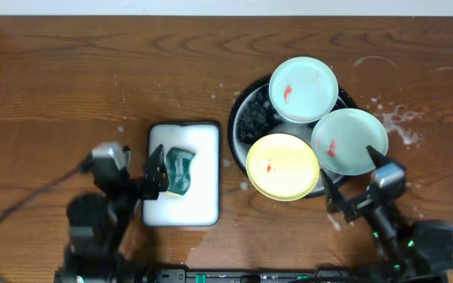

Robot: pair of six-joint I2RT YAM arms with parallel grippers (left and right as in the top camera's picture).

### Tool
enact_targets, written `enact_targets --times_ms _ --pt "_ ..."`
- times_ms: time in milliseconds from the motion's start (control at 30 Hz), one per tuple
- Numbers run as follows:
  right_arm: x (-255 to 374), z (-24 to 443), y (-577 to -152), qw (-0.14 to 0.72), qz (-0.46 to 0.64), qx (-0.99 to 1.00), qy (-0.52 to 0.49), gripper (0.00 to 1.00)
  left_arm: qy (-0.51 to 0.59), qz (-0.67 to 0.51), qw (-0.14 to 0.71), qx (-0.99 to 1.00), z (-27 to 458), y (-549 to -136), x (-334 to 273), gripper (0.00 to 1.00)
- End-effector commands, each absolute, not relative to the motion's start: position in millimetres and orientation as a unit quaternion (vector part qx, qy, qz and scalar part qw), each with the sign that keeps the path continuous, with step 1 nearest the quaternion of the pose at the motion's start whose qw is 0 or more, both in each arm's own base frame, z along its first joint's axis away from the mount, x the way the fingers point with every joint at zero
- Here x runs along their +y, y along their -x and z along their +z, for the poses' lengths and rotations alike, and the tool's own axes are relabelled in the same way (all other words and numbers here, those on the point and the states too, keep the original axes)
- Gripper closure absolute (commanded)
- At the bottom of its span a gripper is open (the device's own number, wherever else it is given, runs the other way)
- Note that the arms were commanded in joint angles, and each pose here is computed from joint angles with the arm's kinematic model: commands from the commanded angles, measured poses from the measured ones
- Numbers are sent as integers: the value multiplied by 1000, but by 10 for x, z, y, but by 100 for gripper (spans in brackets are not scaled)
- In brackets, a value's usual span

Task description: Clean dirty plates on tray and stack at the side

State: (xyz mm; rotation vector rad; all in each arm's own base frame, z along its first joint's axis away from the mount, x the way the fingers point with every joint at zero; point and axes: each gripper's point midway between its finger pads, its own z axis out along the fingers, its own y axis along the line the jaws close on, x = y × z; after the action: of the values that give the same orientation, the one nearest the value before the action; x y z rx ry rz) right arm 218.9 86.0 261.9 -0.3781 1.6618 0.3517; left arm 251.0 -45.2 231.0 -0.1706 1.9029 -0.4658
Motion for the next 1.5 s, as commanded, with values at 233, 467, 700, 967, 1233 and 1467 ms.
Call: enact_targets --times_ms 233,467,700,967,1233,1467 --pt "966 2657 -2539 404 180 888 128 1 81 -199 316 924 2082 -2837 -622 18" --pt "1150 2149 -2700 280 220 926 125 1 69 -231 181 954 1586 -2672 -861 17" --pt "1275 1882 -2753 220 252 934 124 1 36 -77 72 994 909 -2494 -766 23" --pt "1317 1922 -2690 215 269 931 124 4 63 21 36 997 215 -2769 -629 47" --pt "1313 1902 -2637 203 270 933 122 6 13 -53 -33 998 -216 -2688 -924 92" --pt "1313 1900 -2635 202 270 934 121 15 22 -64 12 998 246 -2869 -877 92"
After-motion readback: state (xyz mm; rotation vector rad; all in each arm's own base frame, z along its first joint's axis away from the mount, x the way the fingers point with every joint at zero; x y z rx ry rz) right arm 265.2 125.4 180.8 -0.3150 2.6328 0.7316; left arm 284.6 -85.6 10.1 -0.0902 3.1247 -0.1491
